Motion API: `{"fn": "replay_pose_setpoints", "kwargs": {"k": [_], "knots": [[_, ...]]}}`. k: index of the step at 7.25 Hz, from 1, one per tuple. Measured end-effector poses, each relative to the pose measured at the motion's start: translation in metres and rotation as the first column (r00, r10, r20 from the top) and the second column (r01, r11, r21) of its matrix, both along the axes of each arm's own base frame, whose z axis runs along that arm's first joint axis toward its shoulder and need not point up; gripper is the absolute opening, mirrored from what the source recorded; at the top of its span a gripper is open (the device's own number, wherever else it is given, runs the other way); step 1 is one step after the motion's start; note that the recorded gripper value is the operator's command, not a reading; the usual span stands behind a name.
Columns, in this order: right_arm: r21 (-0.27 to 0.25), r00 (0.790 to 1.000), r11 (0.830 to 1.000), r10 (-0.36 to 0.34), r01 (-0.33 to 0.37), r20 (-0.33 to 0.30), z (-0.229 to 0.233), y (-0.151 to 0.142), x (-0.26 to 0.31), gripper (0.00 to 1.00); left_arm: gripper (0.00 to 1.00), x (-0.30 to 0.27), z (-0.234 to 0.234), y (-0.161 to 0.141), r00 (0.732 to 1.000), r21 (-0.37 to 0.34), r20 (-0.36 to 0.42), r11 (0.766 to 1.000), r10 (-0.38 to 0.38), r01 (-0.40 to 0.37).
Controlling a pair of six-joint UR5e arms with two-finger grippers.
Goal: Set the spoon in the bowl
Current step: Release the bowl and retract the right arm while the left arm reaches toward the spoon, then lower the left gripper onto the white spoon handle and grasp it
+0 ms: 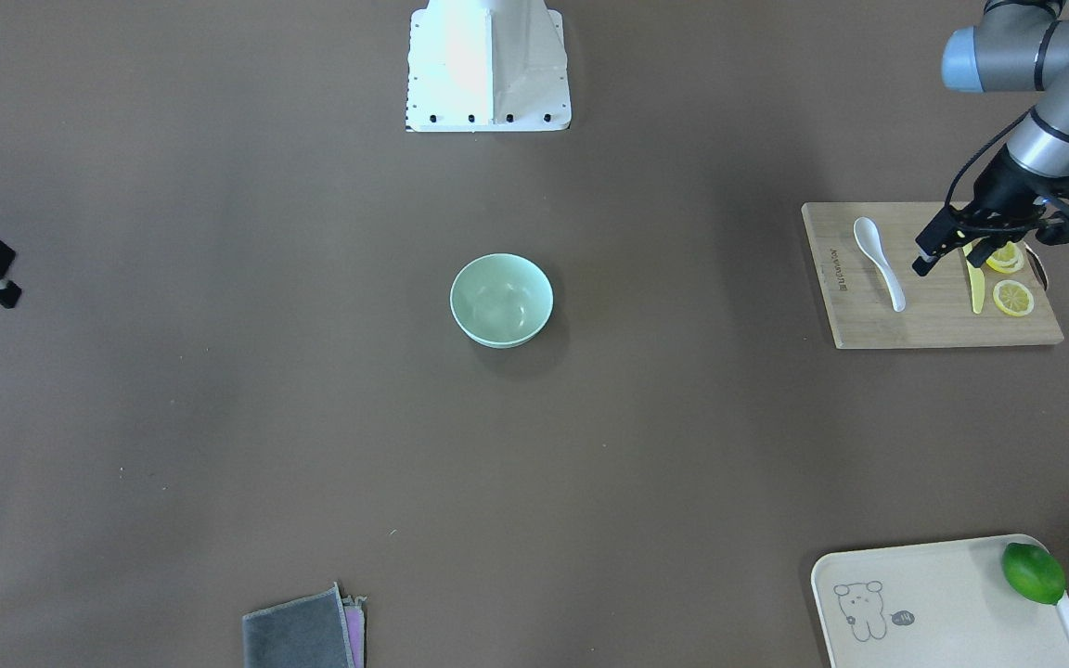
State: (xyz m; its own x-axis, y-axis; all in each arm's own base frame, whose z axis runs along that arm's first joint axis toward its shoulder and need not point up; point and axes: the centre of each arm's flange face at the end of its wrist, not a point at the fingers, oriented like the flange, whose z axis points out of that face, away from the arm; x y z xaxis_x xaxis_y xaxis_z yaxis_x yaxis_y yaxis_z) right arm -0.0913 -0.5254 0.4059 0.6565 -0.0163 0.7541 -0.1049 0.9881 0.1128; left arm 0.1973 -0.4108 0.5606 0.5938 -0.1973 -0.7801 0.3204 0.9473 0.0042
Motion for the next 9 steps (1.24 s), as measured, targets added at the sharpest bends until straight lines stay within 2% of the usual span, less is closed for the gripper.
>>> {"fn": "replay_pose_setpoints", "kwargs": {"k": [2,4,5,6,9], "knots": [[0.026,0.999,0.999,-0.035,0.035,0.026,0.056,0.014,0.072,1.00,0.60,0.035,0.005,0.015,1.000,-0.001,0.030,1.000,0.010,-0.010],[0.023,0.999,0.999,-0.036,0.036,0.030,0.071,0.021,0.086,1.00,0.37,0.049,0.006,0.020,0.999,0.007,0.040,1.000,0.025,-0.025],[0.018,0.999,0.999,-0.036,0.036,0.030,0.074,0.023,0.087,1.00,0.28,0.053,0.006,0.021,0.999,0.009,0.042,1.000,0.030,-0.030],[0.015,0.999,0.999,-0.036,0.035,0.029,0.076,0.024,0.087,1.00,0.22,0.054,0.007,0.021,0.998,0.009,0.044,0.999,0.033,-0.034],[0.010,0.999,1.000,-0.029,0.029,0.027,0.077,0.024,0.090,1.00,0.24,0.056,0.011,0.022,0.998,0.008,0.052,0.999,0.042,-0.042]]}}
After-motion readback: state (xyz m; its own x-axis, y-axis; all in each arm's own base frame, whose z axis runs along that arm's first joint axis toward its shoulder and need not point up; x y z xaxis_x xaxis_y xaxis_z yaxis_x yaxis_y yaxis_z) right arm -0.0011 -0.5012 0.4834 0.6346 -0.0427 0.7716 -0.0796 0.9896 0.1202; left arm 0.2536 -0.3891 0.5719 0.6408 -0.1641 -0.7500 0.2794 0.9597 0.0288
